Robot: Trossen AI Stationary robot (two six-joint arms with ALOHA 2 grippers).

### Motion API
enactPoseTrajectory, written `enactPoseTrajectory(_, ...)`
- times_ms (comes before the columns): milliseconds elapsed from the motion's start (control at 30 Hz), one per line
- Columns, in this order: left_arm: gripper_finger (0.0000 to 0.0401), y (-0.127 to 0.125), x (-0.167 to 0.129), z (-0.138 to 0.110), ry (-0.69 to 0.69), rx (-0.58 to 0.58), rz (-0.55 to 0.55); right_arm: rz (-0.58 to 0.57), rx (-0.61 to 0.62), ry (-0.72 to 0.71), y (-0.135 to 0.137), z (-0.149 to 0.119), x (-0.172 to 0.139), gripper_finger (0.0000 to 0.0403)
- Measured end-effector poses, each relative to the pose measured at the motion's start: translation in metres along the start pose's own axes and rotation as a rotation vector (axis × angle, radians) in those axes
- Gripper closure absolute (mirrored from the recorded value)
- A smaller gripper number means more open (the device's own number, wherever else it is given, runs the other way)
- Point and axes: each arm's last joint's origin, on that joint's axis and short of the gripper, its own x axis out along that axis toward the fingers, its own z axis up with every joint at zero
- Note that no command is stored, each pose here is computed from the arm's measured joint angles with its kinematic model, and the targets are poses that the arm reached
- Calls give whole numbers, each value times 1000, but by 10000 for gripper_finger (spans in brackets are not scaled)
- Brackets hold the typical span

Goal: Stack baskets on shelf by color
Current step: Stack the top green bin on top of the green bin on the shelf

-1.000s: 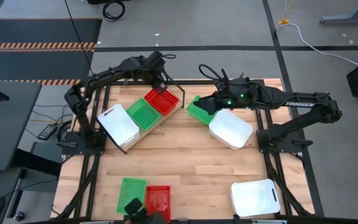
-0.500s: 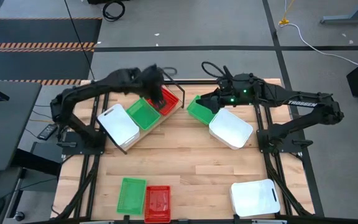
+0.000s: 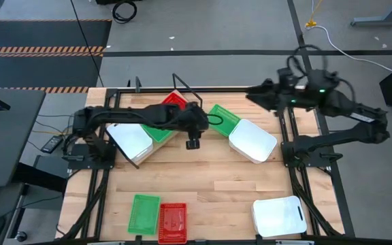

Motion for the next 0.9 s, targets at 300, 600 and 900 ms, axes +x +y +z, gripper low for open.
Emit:
enactPoseTrajectory(300,227,20,44,-5,-23,177,-33,-32,43,-51,4,5,-24,135)
enactPoseTrajectory(600,220,24,94,-20,23,282,-61,-83,125,-23,-2,-1,-9,135)
enactPoseTrajectory(900,220,11,117,-24,24,349,-66,-102,167,1,-6,-5,4,135)
